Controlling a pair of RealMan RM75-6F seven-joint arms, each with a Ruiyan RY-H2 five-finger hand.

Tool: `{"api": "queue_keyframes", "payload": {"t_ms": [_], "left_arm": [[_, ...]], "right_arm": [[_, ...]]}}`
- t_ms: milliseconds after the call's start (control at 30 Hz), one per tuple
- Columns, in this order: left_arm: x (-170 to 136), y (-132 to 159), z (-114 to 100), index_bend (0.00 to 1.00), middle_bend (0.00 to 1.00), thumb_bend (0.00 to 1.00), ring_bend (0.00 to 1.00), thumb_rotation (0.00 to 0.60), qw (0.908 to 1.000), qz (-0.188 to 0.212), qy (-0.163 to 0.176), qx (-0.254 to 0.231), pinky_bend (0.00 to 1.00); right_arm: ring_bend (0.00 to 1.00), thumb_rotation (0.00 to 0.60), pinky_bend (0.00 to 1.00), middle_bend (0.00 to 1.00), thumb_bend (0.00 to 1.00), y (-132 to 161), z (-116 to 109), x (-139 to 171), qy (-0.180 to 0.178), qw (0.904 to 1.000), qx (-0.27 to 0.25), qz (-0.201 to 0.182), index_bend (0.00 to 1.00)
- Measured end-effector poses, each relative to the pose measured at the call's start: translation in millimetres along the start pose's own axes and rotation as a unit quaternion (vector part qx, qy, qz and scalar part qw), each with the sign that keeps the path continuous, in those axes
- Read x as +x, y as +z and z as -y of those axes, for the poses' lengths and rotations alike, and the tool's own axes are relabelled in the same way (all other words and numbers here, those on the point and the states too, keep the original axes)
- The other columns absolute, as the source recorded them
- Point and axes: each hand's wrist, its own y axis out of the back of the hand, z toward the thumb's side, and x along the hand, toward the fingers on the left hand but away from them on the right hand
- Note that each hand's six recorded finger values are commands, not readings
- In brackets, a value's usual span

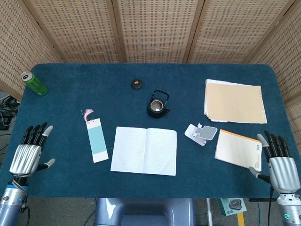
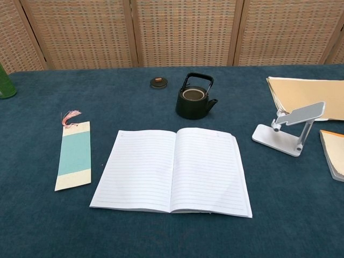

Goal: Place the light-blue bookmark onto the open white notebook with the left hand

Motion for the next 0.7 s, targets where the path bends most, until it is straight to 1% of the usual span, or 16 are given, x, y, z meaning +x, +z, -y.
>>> {"api": "queue_keyframes", "payload": {"t_ms": [167, 267, 400, 533, 700], "left_arm": [[26.3, 2.6, 0.7, 0.0, 0.0, 0.07, 0.0, 0.6, 0.9984, 0.045, -0.001, 0.034, 0.0], [44.6, 5.6, 1.2, 0.0, 0.0, 0.07, 0.0, 0.6, 0.9943, 0.084, -0.003, 0.066, 0.0], [63.6, 7.3, 2.5, 0.08, 0.0, 0.08, 0.0, 0.6, 0.9859, 0.13, -0.007, 0.106, 0.0], [80.2, 8.8, 10.4, 0.15, 0.0, 0.08, 0.0, 0.6, 0.9747, 0.179, -0.028, 0.131, 0.0], [100.4, 9.0, 26.6, 0.17, 0.0, 0.08, 0.0, 0.6, 0.964, 0.212, -0.064, 0.148, 0.0]], "right_arm": [[0.0, 0.6, 0.0, 0.0, 0.1, -7.7, 4.9, -3.0, 0.006, 0.9999, 0.005, 0.014, 0.01], [0.0, 0.6, 0.0, 0.0, 0.1, -13.6, 7.9, -5.2, 0.009, 0.9996, 0.009, 0.024, 0.01], [0.0, 0.6, 0.0, 0.0, 0.1, -19.3, 11.8, -7.2, 0.013, 0.9993, 0.014, 0.033, 0.01], [0.0, 0.6, 0.0, 0.0, 0.1, -26.6, 15.7, -10.0, 0.015, 0.9987, 0.02, 0.044, 0.01], [0.0, 0.6, 0.0, 0.0, 0.1, -32.5, 20.1, -13.3, 0.017, 0.9981, 0.027, 0.054, 0.01]]}}
